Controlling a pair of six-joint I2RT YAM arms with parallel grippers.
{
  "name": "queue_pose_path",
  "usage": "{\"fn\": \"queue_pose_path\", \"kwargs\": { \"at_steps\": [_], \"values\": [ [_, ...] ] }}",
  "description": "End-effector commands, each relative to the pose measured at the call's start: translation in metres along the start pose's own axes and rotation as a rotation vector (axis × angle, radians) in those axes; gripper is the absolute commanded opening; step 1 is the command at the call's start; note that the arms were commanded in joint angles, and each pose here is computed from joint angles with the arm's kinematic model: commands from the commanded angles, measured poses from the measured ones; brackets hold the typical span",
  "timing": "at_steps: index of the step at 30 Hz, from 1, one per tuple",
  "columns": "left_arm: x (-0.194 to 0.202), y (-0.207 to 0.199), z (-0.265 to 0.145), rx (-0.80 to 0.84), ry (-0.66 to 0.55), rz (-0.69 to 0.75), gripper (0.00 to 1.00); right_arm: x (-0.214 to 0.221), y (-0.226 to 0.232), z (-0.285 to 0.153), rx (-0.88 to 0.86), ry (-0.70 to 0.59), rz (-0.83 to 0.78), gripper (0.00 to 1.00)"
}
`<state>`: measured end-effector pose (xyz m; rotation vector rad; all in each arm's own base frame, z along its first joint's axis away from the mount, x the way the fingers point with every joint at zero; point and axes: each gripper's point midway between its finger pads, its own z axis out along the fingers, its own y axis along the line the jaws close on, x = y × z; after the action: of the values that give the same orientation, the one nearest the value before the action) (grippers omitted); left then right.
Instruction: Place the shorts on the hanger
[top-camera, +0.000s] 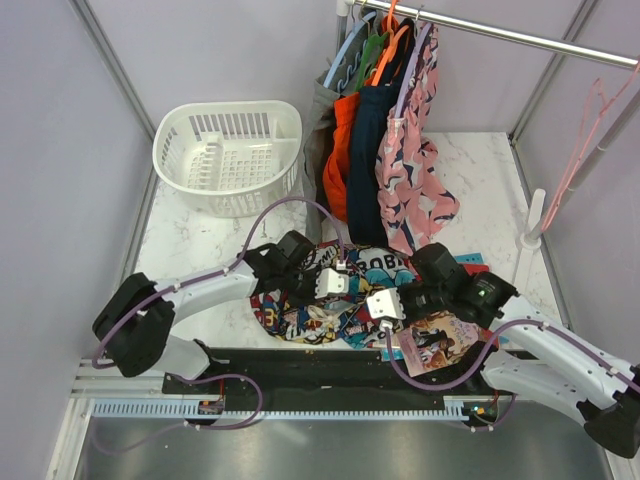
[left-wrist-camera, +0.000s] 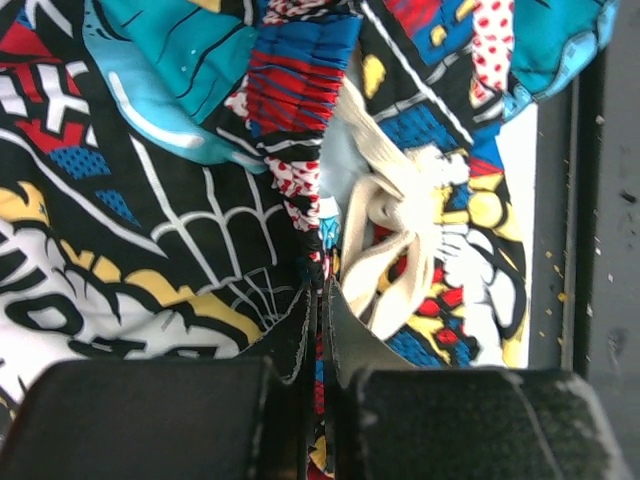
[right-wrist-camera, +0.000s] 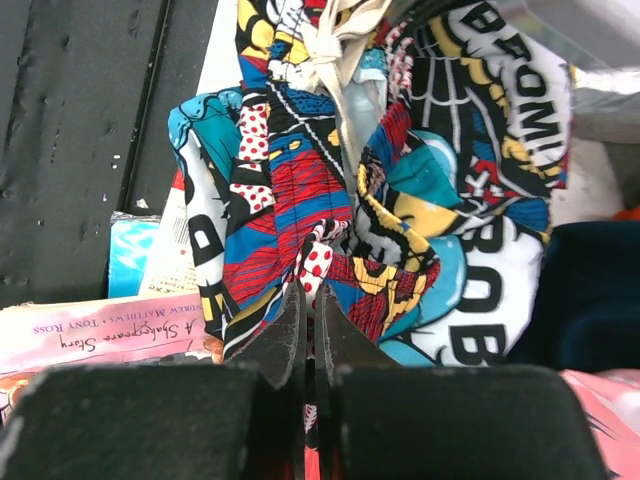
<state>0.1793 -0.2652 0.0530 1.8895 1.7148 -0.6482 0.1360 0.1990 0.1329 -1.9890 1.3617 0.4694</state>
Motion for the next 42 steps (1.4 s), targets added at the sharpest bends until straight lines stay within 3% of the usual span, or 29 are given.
{"fn": "queue_pose_path", "kwargs": {
  "at_steps": [1, 7, 12, 16, 20, 25, 26, 28, 29, 32, 34, 35, 36, 37, 38, 40, 42],
  "values": [
    [0.0, -0.009, -0.013, -0.001, -0.005, 0.049, 0.02, -0.002, 0.0, -0.009, 0.033, -0.002, -0.026, 0.0],
    [0.005, 0.025, -0.048, -0.182, 0.036, -0.013, 0.02, -0.011, -0.02, -0.02, 0.147, -0.018, -0.007, 0.0],
    [0.023, 0.082, -0.117, -0.394, 0.082, -0.12, 0.02, -0.031, -0.047, -0.044, 0.294, -0.065, -0.006, 0.0],
    [0.048, 0.084, -0.148, -0.381, 0.173, -0.117, 0.02, -0.045, -0.066, -0.067, 0.367, -0.1, 0.016, 0.0],
    [0.046, 0.066, -0.129, -0.292, 0.138, -0.138, 0.03, -0.045, -0.07, -0.058, 0.35, -0.116, 0.063, 0.0],
    [0.056, 0.069, -0.103, -0.242, 0.128, -0.243, 0.15, -0.022, -0.074, -0.033, 0.337, -0.073, 0.14, 0.0],
    [0.056, 0.07, -0.101, -0.243, 0.12, -0.25, 0.25, -0.019, -0.074, -0.029, 0.331, -0.065, 0.148, 0.0],
    [0.048, 0.07, -0.102, -0.249, 0.061, -0.237, 0.35, -0.007, -0.077, -0.02, 0.326, -0.033, 0.193, 0.0],
    [0.045, 0.069, -0.103, -0.252, 0.04, -0.224, 0.46, -0.003, -0.077, -0.017, 0.32, -0.018, 0.208, 0.0],
    [0.039, 0.061, -0.106, -0.263, -0.003, -0.186, 0.57, 0.014, -0.079, -0.01, 0.307, 0.029, 0.25, 0.0],
    [0.038, 0.056, -0.109, -0.271, -0.013, -0.18, 0.58, 0.02, -0.08, -0.011, 0.305, 0.043, 0.271, 0.0],
    [0.037, 0.055, -0.111, -0.281, -0.02, -0.189, 0.61, 0.019, -0.079, -0.012, 0.297, 0.034, 0.275, 0.05],
    [0.034, 0.055, -0.114, -0.287, -0.03, -0.192, 0.65, 0.02, -0.075, -0.014, 0.29, 0.039, 0.284, 0.16],
    [0.025, 0.056, -0.122, -0.311, -0.055, -0.185, 0.66, 0.014, -0.076, -0.019, 0.292, 0.029, 0.28, 0.46],
    [0.019, 0.056, -0.126, -0.322, -0.073, -0.201, 0.69, 0.01, -0.075, -0.022, 0.289, 0.017, 0.284, 0.55],
    [0.0, 0.06, -0.142, -0.358, -0.126, -0.184, 0.73, -0.003, -0.075, -0.037, 0.305, -0.007, 0.271, 0.67],
    [-0.016, 0.064, -0.154, -0.386, -0.169, -0.202, 0.79, -0.014, -0.08, -0.059, 0.345, -0.01, 0.253, 0.73]
  ]
}}
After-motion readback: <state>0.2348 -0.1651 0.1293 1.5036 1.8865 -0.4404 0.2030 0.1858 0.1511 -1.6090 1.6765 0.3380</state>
